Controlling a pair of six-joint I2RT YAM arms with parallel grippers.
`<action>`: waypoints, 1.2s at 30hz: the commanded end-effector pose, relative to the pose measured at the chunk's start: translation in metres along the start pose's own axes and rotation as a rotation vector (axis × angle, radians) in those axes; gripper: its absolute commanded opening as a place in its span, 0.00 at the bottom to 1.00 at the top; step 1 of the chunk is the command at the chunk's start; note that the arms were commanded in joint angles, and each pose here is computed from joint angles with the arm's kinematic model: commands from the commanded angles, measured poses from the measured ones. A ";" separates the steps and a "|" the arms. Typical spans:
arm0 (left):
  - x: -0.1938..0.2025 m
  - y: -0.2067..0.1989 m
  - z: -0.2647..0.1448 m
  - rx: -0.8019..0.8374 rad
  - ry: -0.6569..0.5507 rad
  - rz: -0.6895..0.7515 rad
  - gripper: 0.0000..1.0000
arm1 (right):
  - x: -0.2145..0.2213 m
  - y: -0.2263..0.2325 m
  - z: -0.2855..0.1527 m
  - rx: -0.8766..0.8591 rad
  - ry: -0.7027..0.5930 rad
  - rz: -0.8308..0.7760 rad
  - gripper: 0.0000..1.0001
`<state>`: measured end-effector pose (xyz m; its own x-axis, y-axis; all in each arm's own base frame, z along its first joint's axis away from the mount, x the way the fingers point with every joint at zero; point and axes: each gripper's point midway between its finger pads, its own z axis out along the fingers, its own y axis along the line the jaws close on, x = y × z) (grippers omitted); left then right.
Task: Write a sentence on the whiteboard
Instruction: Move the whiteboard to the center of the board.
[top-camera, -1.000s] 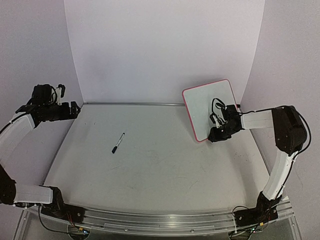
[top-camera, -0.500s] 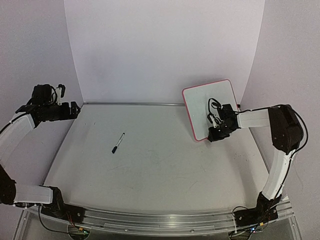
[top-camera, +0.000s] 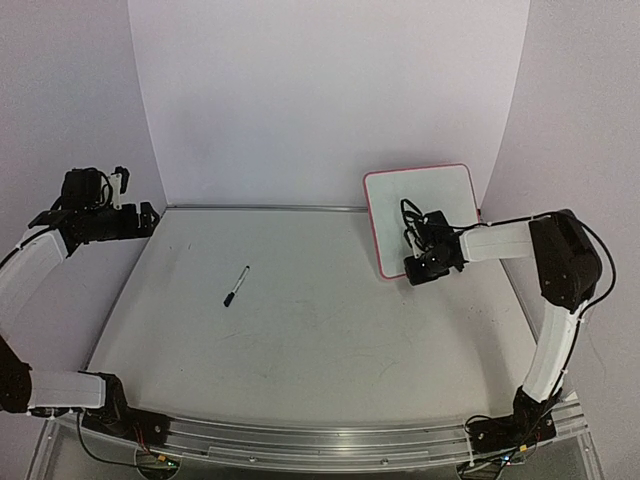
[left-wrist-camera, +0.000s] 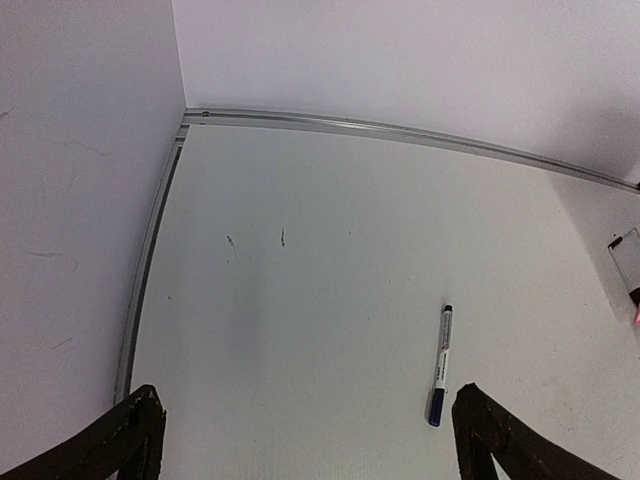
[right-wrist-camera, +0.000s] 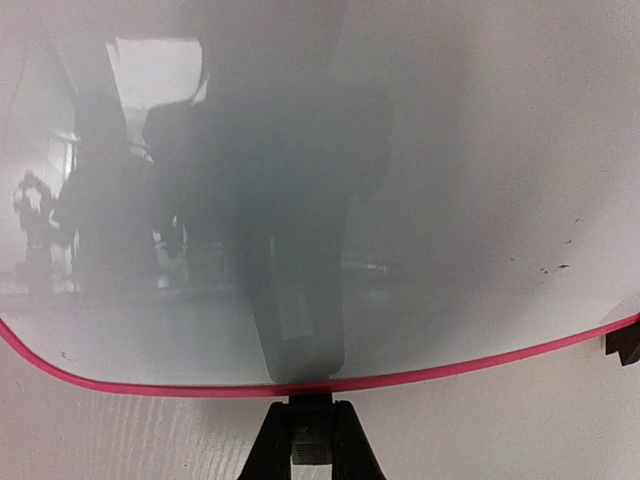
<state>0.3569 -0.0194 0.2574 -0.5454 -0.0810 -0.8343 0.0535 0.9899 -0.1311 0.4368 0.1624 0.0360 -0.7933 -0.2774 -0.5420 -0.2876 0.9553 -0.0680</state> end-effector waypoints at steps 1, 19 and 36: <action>-0.011 0.000 -0.009 -0.006 -0.051 0.010 0.99 | -0.009 0.013 -0.023 0.101 -0.064 0.104 0.00; -0.009 -0.004 -0.012 0.017 -0.055 -0.013 0.99 | 0.011 0.180 -0.038 0.232 -0.133 0.285 0.00; -0.001 -0.007 -0.002 0.044 -0.020 -0.061 0.99 | 0.029 0.265 -0.055 0.212 -0.186 0.352 0.12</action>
<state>0.3523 -0.0230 0.2618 -0.5362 -0.1131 -0.8365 0.0558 0.9841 -0.1687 0.3090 0.3919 0.0352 -0.7355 0.0087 -0.6774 0.0711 0.9954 -0.0644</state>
